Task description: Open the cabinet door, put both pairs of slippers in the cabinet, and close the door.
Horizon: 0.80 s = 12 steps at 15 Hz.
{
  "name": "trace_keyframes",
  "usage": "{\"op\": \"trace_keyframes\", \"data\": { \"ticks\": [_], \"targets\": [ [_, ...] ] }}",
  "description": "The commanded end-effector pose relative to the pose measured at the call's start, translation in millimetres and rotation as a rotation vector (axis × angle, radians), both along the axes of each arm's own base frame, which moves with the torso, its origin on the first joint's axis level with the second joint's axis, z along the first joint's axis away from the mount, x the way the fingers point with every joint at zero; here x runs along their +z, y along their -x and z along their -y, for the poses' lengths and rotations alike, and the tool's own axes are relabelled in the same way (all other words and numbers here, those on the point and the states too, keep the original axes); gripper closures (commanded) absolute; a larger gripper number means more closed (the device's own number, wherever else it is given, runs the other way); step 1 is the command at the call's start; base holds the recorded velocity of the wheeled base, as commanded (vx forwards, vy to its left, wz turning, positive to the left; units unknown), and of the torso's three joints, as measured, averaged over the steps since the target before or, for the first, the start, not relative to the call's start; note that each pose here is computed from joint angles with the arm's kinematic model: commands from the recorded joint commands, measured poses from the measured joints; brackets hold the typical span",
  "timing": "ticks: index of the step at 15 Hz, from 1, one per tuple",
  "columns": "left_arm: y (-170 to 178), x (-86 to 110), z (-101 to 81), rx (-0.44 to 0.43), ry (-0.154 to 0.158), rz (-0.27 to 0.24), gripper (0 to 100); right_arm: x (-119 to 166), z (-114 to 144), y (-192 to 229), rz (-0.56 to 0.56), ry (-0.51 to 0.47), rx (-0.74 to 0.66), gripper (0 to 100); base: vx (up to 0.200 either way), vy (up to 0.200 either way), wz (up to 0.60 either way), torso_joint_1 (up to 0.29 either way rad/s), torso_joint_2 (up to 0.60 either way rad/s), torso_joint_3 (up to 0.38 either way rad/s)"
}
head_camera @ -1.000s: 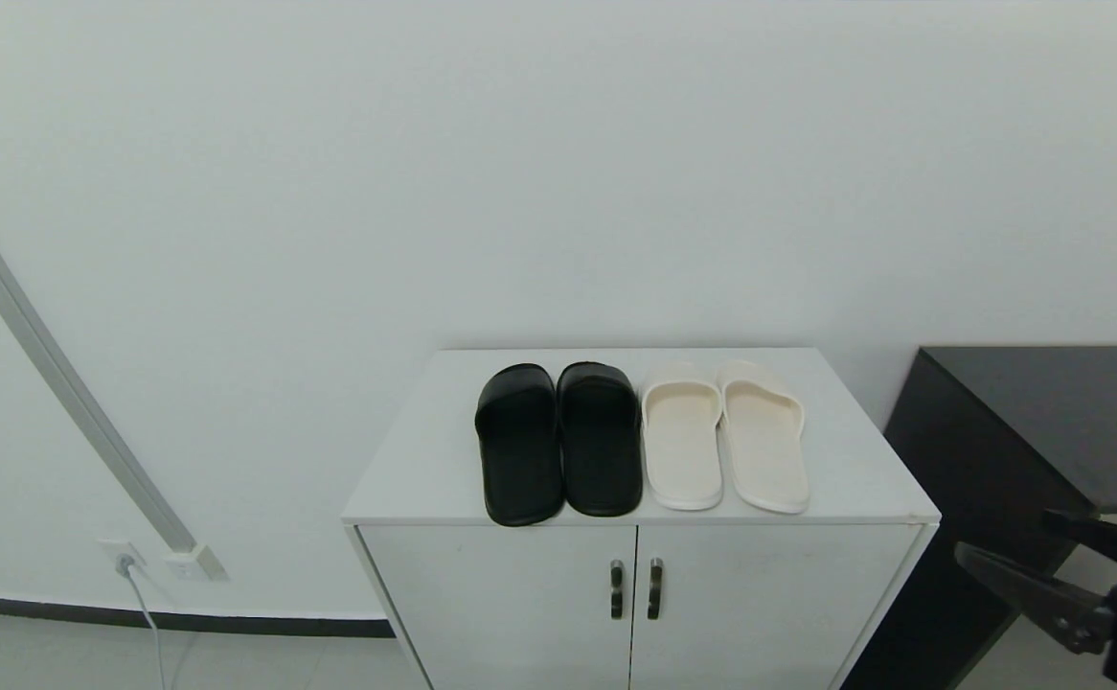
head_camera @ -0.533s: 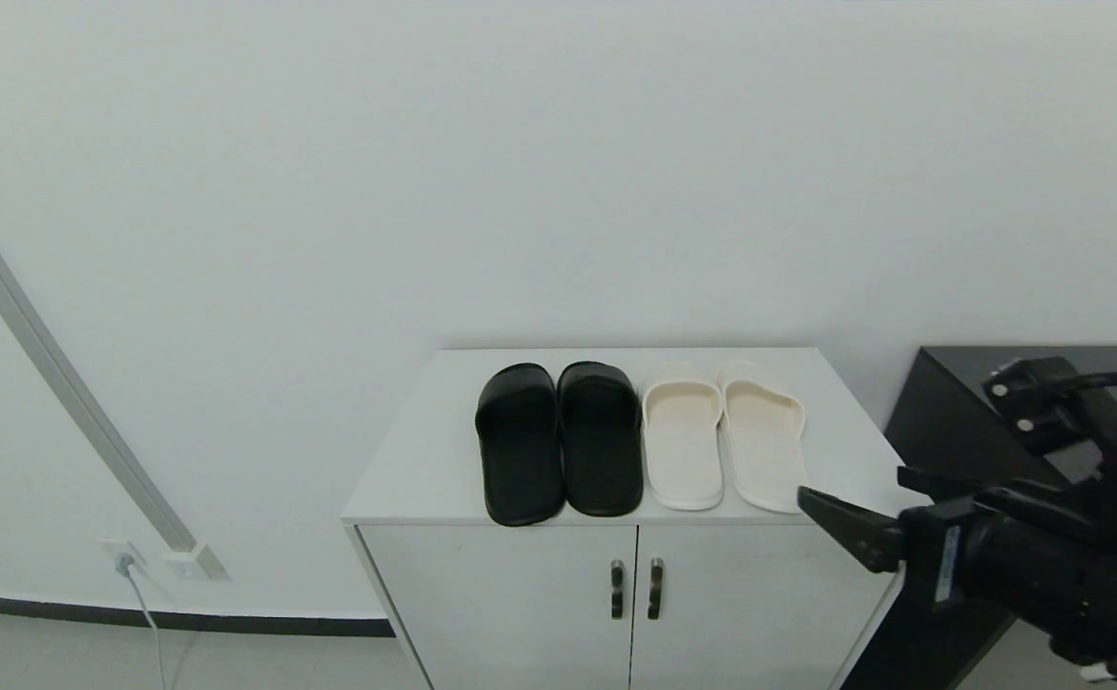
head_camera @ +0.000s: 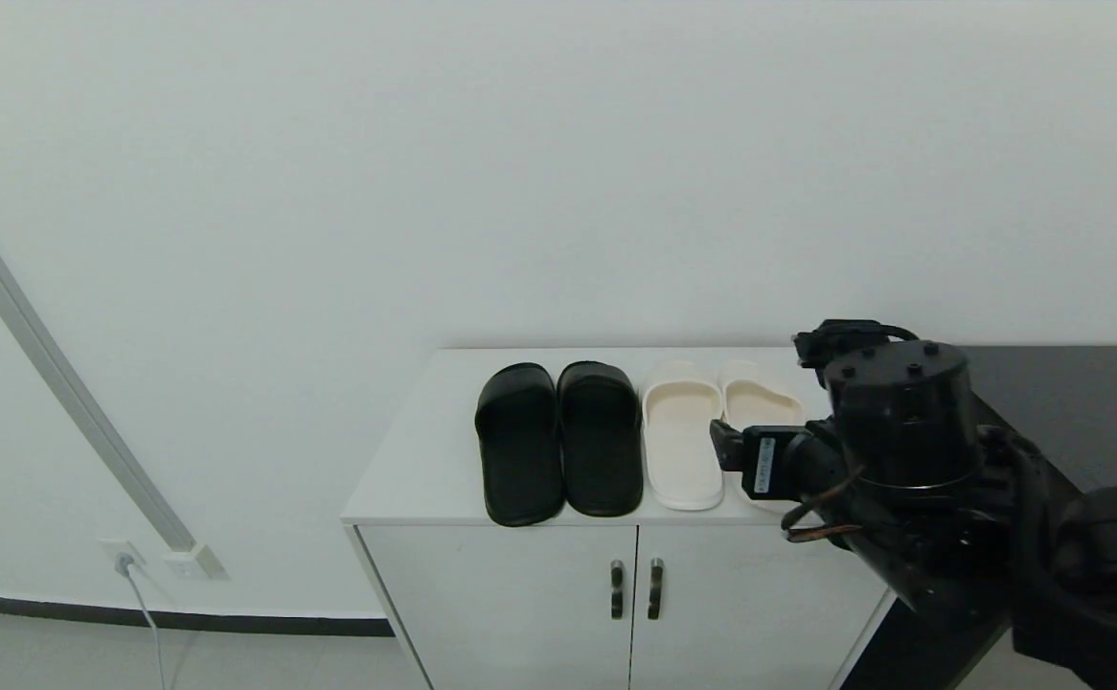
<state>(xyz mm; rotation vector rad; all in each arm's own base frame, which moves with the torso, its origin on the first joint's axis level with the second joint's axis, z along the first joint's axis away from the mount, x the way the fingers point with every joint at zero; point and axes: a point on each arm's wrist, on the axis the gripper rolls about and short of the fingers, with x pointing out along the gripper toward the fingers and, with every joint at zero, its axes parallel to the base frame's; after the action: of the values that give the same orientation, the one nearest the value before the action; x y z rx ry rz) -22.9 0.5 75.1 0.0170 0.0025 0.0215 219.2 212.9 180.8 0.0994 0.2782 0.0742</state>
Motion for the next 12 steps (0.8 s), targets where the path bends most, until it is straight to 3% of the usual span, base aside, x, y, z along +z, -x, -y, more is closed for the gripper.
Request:
{"op": "trace_keyframes", "data": {
  "ticks": [1, 12],
  "targets": [
    [-0.1, 0.0, 0.0, 0.0, 0.0, -0.001, 100, -21.4, -20.1, -20.4, -0.023, 0.04, -0.031, 0, 0.0, 0.0, 0.0, 0.0, 0.0, 0.0],
    [-0.1, 0.0, 0.0, 0.0, 0.0, -0.001, 100, -53.5, -32.1, -104.0, -0.013, 0.062, -0.119, 0, 0.0, 0.0, 0.0, 0.0, 0.0, 0.0]
  ]
}}
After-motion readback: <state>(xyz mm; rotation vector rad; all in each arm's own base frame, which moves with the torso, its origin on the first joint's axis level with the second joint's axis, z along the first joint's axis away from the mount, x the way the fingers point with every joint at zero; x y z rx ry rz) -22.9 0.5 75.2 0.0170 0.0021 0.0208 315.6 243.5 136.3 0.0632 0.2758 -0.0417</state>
